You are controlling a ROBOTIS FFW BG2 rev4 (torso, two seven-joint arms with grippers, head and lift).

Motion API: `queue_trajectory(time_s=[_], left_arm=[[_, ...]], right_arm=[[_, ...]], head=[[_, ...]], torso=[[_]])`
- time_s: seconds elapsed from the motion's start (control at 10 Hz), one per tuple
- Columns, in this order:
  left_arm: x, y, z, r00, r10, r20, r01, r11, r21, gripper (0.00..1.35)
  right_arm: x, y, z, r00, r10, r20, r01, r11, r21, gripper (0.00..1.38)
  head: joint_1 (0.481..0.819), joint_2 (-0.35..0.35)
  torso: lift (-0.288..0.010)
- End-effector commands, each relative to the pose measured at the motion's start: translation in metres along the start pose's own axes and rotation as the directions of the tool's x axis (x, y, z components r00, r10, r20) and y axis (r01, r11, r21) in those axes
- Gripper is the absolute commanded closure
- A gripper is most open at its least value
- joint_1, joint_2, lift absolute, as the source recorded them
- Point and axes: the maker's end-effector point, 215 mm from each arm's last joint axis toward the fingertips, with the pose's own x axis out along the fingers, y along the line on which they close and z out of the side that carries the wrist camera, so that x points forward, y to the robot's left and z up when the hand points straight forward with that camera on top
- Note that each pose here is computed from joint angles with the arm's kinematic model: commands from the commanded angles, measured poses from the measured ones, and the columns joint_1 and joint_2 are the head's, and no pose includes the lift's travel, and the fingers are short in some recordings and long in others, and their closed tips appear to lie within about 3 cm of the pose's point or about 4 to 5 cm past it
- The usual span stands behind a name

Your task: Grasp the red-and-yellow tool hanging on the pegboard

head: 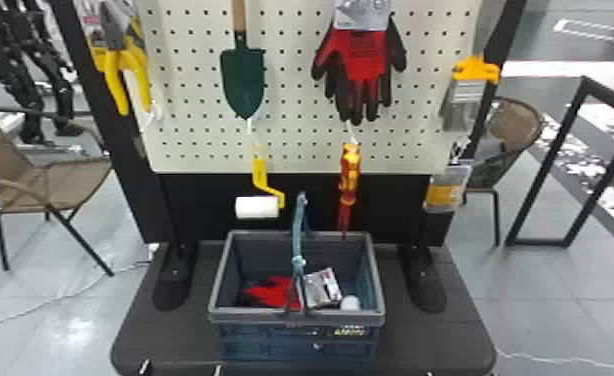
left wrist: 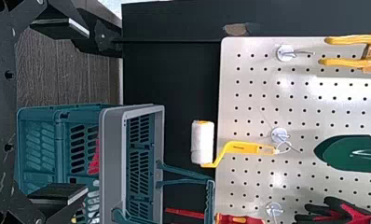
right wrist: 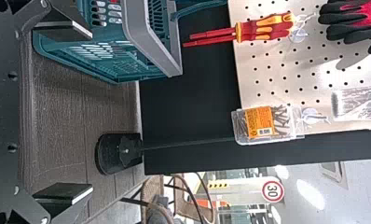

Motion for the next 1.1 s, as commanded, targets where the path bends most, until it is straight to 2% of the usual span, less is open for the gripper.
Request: queue_trajectory(time_s=[0.0, 0.4, 0.6, 0.7, 1.0], left_arm=[[-0.001, 0.0, -0.001, 1.0, 0.001, -0.002, -0.001, 1.0, -0.002, 0.14], [0.0, 0.0, 0.0, 1.0, 0.001, 0.0, -0.001, 1.0, -0.003, 0.14], [-0.001, 0.0, -0.001, 1.0, 0.001, -0.002, -0.001, 1.0, -0.003, 0.14], [0.0, 0.0, 0.0, 1.0, -0.001, 0.0, 0.001, 1.0, -0.003, 0.14], [0.001, -0.001, -0.001, 1.0, -0.002, -0.003, 0.002, 1.0, -0.003, 0.14]], right_arm=[[0.0, 0.0, 0.0, 1.0, 0.002, 0.0, -0.002, 1.0, -0.002, 0.15], [0.005, 0.001, 0.007, 1.0, 0.016, 0.013, -0.015, 0.999, -0.033, 0.15], [0.017, 0.003, 0.021, 0.999, 0.036, 0.041, -0.034, 0.999, -0.031, 0.15], [0.031, 0.008, 0.035, 0.995, 0.077, 0.067, -0.074, 0.996, -0.049, 0.15], [0.085, 0.022, 0.067, 0.981, 0.185, 0.059, -0.181, 0.981, -0.069, 0.15]], head=[[0.549, 0.0], [0.549, 0.0], [0.549, 0.0], [0.549, 0.0], [0.549, 0.0]], torso=[[-0.1], [-0.1], [-0.1], [-0.1], [-0.1]])
